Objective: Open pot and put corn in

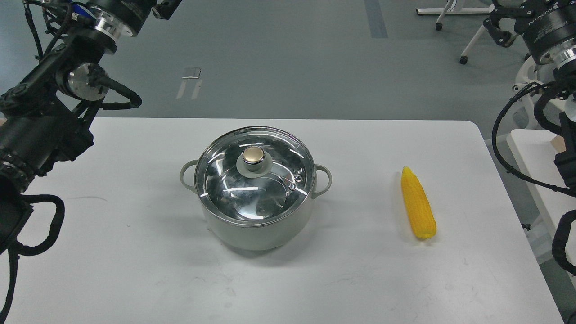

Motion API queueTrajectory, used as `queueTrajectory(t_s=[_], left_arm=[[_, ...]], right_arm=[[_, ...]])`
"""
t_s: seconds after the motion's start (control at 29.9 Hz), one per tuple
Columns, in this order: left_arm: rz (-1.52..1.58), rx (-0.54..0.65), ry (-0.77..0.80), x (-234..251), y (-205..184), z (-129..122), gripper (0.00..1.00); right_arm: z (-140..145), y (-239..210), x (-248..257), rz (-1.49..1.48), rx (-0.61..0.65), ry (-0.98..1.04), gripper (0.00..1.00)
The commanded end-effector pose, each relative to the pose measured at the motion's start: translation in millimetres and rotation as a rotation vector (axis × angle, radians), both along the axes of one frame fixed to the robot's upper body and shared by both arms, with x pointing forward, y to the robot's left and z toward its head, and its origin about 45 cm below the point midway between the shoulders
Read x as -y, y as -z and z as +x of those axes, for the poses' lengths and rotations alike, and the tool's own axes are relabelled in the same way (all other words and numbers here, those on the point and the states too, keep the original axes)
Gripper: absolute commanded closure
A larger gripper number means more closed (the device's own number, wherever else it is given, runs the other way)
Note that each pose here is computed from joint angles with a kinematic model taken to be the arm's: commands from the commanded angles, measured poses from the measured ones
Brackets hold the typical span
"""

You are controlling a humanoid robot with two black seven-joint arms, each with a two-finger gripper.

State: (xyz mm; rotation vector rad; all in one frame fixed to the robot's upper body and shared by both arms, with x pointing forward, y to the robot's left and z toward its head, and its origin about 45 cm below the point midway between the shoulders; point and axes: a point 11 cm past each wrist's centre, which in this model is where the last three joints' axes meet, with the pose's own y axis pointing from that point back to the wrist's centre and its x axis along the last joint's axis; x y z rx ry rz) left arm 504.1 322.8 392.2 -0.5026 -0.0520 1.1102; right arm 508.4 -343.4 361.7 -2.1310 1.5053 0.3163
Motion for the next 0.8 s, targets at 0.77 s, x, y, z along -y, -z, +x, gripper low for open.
queueTrajectory(t_s=[0.77], left_arm=[[0.132, 0.044, 0.124, 15.4, -9.8, -31.1, 0.03]], right_arm=[[-2.7, -6.2, 14.8, -0.008, 0.010, 0.025, 0.00]])
